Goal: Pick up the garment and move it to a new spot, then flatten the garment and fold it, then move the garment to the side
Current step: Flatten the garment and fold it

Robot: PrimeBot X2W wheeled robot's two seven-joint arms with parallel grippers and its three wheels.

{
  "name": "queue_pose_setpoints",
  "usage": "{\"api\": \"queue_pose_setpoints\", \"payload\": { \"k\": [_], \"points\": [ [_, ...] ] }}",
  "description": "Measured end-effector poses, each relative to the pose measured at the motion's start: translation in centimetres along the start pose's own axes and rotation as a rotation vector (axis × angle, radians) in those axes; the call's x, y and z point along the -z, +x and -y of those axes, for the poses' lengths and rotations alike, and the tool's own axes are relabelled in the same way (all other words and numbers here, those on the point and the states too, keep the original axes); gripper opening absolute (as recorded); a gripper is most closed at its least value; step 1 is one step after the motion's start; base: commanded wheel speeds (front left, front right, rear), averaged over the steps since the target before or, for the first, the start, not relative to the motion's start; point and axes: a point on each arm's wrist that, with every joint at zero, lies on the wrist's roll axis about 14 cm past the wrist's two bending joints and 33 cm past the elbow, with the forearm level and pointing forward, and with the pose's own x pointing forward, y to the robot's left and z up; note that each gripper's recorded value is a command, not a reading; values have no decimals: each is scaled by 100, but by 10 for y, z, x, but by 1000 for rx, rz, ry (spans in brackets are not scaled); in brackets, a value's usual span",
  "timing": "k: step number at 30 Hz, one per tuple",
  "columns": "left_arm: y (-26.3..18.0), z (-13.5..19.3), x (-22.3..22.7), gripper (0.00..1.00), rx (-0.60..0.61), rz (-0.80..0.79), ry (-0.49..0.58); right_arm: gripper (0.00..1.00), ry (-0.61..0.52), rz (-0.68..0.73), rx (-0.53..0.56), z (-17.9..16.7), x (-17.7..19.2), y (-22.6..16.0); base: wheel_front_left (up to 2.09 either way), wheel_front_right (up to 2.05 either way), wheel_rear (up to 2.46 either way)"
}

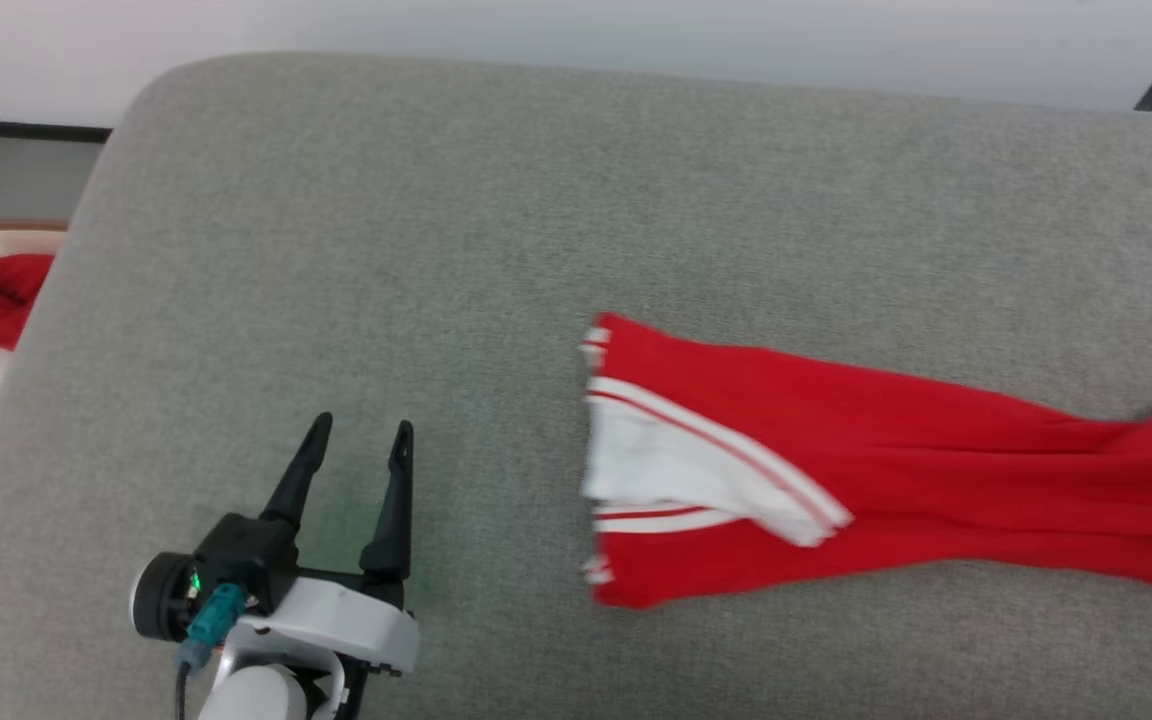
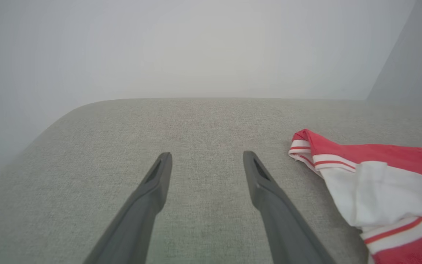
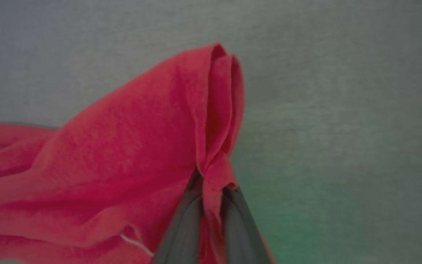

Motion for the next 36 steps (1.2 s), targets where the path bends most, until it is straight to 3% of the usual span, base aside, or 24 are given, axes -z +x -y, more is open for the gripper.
{"api": "queue_pose_setpoints", "payload": {
  "k": [9,14,20,28,36],
  "points": [
    [10,9,4,100,41,-3,11,0,93,122,290,121,-28,-52,0,0,0],
    [14,16,10,100,59,-18,8,0,139,164,293,128,-36,-57,0,0,0],
    [12,18,8,100,62,-13,-2,0,74,144,132,71,-32,-45,0,0,0],
    [1,18,6,100,52,-10,-23,0,-56,132,-229,-62,-20,-53,0,0,0],
    [-7,20,6,100,47,-13,-39,0,-225,117,-480,-172,-5,-61,0,0,0]
  ]
}}
